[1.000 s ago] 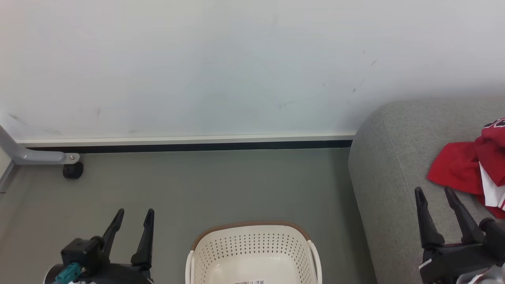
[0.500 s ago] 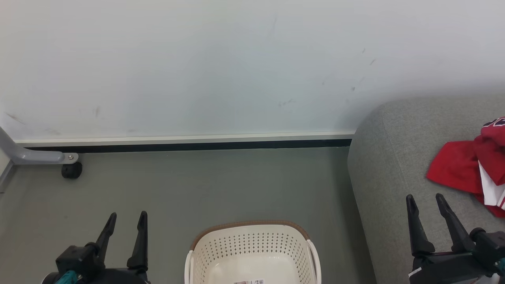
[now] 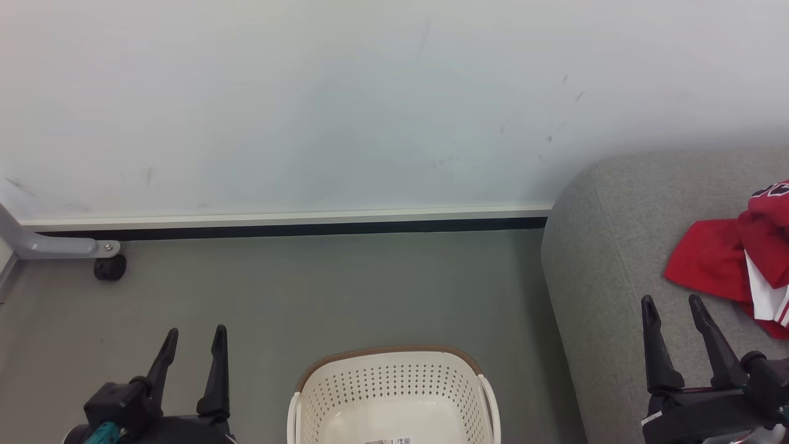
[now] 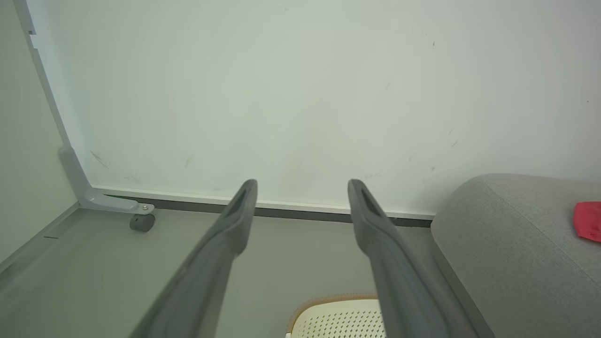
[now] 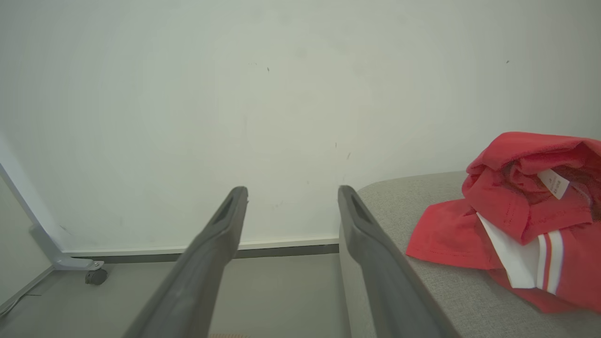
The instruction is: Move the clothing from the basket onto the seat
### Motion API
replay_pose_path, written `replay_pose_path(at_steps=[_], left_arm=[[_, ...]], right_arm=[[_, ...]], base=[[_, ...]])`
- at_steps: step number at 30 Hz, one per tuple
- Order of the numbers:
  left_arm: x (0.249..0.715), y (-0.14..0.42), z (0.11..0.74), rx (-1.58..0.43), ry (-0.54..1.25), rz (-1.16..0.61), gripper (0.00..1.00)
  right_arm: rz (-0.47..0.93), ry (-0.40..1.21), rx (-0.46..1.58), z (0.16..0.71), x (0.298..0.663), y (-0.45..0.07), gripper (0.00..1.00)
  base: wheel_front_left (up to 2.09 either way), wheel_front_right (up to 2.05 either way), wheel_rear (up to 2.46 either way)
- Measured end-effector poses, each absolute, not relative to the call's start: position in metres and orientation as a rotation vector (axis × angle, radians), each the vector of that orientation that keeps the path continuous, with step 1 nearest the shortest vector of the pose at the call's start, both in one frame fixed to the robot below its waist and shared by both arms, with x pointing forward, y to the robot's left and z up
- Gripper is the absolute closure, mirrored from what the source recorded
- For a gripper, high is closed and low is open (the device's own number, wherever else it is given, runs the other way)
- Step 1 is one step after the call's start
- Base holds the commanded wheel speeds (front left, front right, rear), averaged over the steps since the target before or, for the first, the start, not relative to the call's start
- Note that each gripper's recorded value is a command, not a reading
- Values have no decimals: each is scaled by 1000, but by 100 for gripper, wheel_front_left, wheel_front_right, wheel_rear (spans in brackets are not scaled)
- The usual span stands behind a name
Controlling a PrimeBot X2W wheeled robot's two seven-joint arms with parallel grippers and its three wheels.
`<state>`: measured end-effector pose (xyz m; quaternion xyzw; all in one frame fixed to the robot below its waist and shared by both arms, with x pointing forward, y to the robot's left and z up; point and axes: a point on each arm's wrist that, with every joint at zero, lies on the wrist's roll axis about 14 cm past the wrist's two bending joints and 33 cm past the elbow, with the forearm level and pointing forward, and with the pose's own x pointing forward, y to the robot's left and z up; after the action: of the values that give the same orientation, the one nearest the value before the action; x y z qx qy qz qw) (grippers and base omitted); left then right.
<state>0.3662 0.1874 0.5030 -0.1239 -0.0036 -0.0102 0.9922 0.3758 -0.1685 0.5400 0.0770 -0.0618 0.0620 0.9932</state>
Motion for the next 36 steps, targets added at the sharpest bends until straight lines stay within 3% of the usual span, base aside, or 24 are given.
replay_pose_path(at_steps=[3,4,36], left_arm=[[366,188,504,-251,-10,-16,0],[366,188,504,-254,-11,-18,100],[364,190,474,-574,128,50,100]], right_arm=[[121,-128,160,541,376,-168,0],[120,-129,162,541,376,-168,100],[15,50,507,501,373,-183,100]], base=[[0,0,0],[0,0,0],[0,0,0]])
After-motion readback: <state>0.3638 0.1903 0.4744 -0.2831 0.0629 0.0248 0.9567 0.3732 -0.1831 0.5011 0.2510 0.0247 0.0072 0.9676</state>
